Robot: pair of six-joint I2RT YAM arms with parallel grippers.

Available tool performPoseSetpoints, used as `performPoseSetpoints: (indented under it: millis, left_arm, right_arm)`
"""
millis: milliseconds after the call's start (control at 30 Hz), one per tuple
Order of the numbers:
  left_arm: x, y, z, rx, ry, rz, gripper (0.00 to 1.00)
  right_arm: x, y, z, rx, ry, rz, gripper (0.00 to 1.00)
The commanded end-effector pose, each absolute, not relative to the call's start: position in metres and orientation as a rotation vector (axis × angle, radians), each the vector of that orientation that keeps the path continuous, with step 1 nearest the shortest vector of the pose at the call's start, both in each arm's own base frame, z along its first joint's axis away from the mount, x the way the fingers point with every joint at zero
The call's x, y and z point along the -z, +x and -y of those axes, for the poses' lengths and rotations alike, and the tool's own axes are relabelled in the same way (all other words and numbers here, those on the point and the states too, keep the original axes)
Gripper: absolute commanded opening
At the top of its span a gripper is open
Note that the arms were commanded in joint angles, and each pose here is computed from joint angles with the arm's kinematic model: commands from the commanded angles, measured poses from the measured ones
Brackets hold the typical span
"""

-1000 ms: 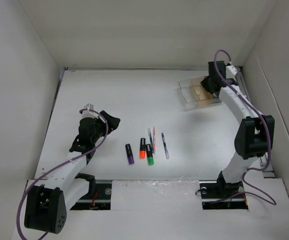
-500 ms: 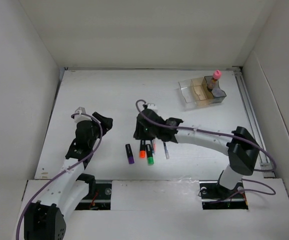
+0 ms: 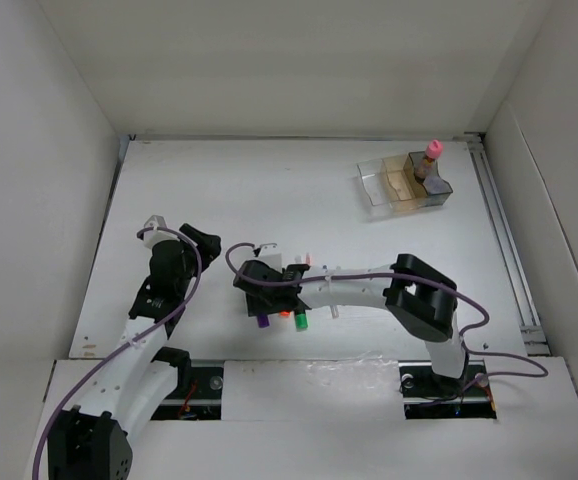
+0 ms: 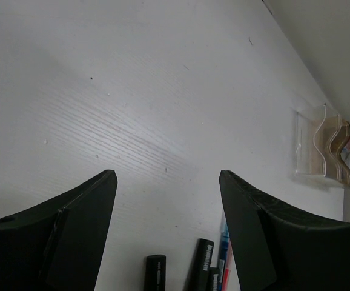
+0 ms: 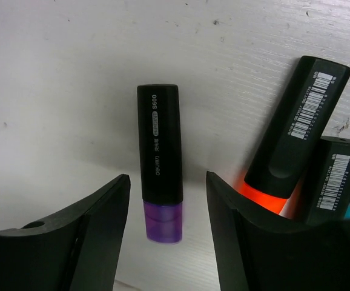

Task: Sort the stationery into containers
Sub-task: Pick up the pen from the center of the board.

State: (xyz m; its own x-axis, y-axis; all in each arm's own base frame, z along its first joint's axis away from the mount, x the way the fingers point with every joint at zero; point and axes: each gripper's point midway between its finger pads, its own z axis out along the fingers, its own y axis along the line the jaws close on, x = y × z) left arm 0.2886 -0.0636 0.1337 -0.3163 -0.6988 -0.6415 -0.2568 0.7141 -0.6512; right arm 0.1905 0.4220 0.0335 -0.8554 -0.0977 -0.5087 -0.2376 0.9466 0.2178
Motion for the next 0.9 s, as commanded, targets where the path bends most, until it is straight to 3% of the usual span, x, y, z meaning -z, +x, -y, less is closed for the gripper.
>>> performPoseSetpoints:
  millis: [0,133,367,500,700,867]
  left_arm:
    - [-0.157,0.295,0.065,0.564,-0.722,-1.826,0.65]
    - [-0.158,0.297,0.066,0.563,-0.723,-1.829,0.65]
    - [-0.150,0.292,0.056,0.514,-0.752,-1.822,0.65]
    - [-0.132,0.285,0.046,0.451,-0.809,-1.842,0.65]
    - [-0.135,0.287,0.050,0.490,-0.790,-1.811,0.65]
    - [-0.141,0.292,0.071,0.594,-0.680,-1.826,0.64]
  right_arm:
    - [-0.043,0.197,-0.429,-0.371,-0.200,-2.559,0.59]
    - [-0.034,0.194,-0.430,-0.351,-0.189,-2.568,0.56]
    - [-0.019,0.196,-0.427,-0.268,-0.201,-2.557,0.37]
    - [-0.029,0.202,-0.427,-0.266,-0.172,-2.525,0.14]
    - [-0.123,0.232,-0.445,-0.483,-0.093,-2.351,0.11]
    - [-0.181,0.304,-0.405,-0.532,0.076,-2.250,0.11]
